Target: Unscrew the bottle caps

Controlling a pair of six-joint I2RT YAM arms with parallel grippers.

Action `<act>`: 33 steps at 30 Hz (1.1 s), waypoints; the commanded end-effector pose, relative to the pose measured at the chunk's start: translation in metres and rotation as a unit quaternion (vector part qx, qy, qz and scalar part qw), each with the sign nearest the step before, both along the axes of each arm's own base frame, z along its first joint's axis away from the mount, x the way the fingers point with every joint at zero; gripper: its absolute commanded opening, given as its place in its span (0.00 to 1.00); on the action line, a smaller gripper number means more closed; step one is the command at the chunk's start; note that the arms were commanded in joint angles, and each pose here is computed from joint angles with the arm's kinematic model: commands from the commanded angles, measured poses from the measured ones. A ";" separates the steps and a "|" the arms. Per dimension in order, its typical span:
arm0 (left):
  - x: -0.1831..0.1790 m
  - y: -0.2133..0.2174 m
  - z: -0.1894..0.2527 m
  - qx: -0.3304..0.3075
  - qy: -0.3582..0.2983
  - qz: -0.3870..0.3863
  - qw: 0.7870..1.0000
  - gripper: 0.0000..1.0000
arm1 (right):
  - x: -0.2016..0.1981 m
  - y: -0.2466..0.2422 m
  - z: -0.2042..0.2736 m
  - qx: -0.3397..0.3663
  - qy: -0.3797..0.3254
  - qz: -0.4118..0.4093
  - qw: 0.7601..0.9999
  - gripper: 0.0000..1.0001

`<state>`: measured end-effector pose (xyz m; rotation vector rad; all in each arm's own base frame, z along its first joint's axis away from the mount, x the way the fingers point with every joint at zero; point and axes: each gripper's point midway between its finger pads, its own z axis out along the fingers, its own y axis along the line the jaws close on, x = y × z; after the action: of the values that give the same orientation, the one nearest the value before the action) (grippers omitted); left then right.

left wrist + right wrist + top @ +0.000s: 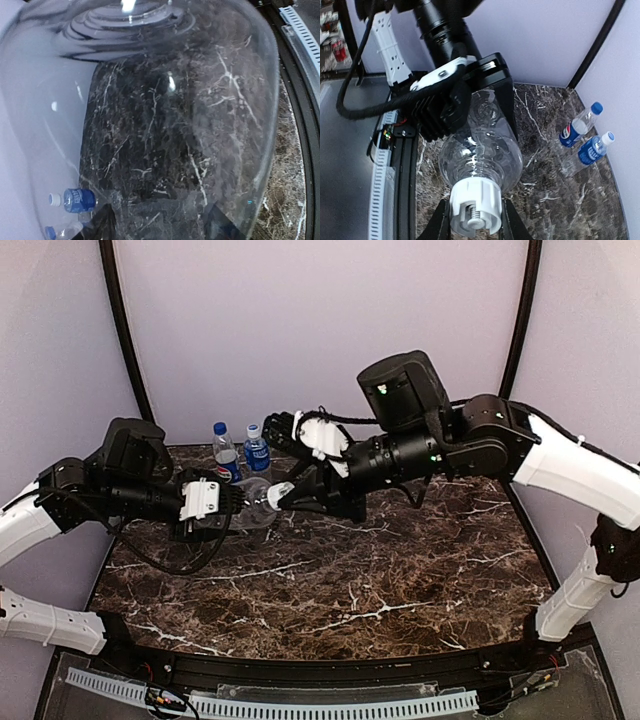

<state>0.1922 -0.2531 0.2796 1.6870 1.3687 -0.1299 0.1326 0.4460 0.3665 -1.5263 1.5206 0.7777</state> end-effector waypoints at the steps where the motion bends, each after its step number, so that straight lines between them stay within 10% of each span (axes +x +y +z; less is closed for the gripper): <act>1: -0.033 -0.006 -0.008 0.004 0.071 -0.064 0.995 0.27 | -0.057 0.008 -0.003 -0.014 -0.254 0.169 0.952 0.00; 8: -0.042 -0.007 -0.011 0.011 0.091 -0.084 0.992 0.26 | -0.056 0.011 0.014 -0.034 -0.515 0.156 0.842 0.00; 14: -0.047 -0.005 -0.014 0.018 0.099 -0.094 0.990 0.26 | -0.055 0.019 -0.009 -0.102 -0.706 0.185 0.676 0.00; 23: -0.054 0.001 -0.025 0.044 0.104 -0.111 0.987 0.25 | -0.060 0.015 -0.010 -0.142 -0.735 0.249 0.614 0.00; 33: -0.051 0.007 -0.033 0.059 0.091 -0.106 0.988 0.24 | -0.071 -0.010 0.003 -0.086 -0.708 0.243 0.657 0.00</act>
<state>0.1445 -0.2525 0.2577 1.9198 1.3216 -0.3461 0.0751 0.4471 0.3388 -1.9873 -0.0464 -0.5045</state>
